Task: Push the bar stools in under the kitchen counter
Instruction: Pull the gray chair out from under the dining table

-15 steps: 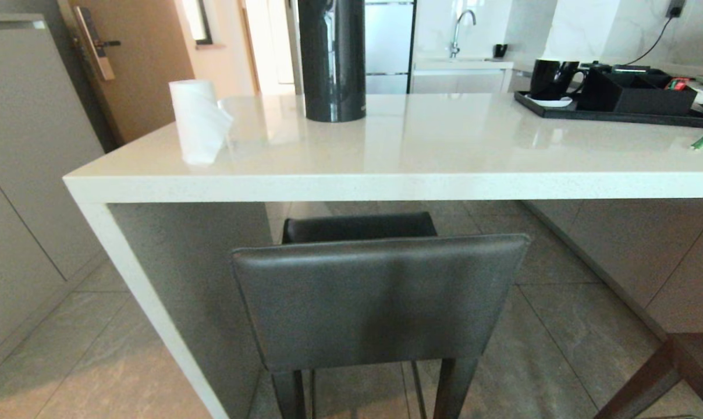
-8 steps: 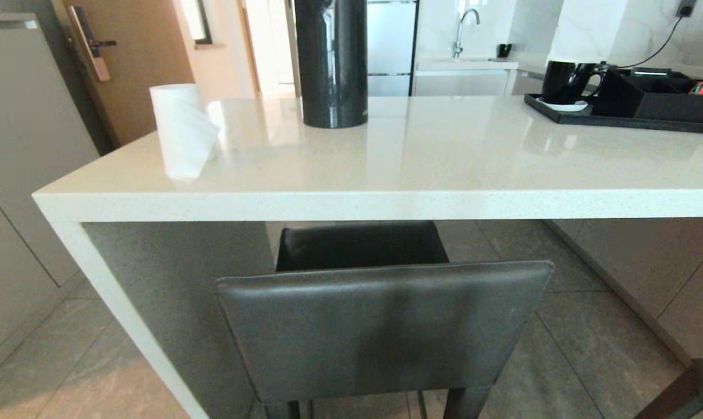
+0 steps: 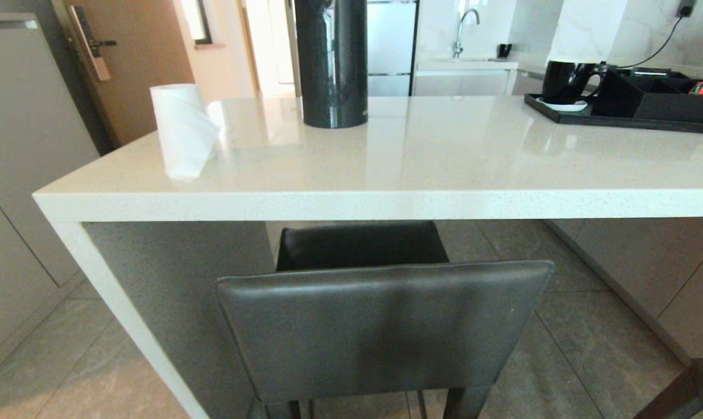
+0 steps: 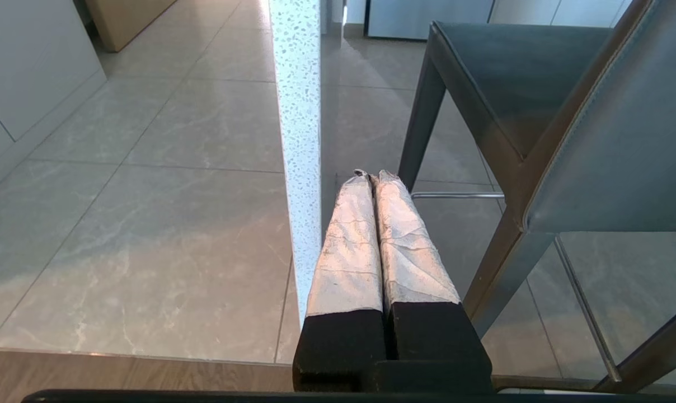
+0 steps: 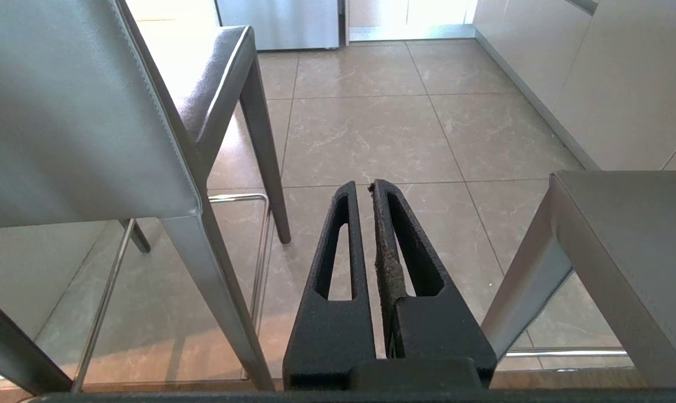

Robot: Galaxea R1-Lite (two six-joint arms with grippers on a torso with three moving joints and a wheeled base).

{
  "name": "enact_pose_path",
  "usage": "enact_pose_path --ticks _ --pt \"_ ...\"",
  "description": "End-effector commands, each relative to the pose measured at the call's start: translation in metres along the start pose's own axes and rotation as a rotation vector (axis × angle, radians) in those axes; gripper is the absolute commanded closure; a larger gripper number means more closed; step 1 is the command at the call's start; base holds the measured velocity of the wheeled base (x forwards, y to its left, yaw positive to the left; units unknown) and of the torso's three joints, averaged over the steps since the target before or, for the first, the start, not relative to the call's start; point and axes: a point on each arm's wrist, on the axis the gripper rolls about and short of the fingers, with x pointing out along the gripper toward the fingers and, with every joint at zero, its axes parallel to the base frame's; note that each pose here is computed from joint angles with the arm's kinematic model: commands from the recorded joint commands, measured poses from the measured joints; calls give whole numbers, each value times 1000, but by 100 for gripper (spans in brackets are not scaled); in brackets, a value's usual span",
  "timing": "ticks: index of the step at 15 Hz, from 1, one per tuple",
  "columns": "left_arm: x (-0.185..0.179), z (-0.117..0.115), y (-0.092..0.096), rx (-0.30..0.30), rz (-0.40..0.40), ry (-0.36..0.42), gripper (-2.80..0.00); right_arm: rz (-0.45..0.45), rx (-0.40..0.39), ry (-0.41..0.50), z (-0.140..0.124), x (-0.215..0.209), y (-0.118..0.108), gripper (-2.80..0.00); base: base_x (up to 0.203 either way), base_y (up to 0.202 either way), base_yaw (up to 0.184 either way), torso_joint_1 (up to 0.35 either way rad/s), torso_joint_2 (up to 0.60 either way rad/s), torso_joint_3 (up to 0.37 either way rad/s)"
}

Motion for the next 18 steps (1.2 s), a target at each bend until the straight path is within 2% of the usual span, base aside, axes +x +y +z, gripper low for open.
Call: enact_pose_path --ticks 1,2,3,18 --pt "0 0 0 0 1 2 0 0 -1 1 0 0 0 0 0 0 0 0 0 0" --pt "0 0 0 0 1 2 -280 0 -1 3 0 0 0 0 0 0 0 0 0 0" --pt "0 0 0 0 1 2 -280 0 -2 1 0 0 0 -280 0 0 0 0 0 0" --pt "0 1 0 -4 7 -5 -280 2 0 -2 0 0 0 -280 0 0 0 0 0 0"
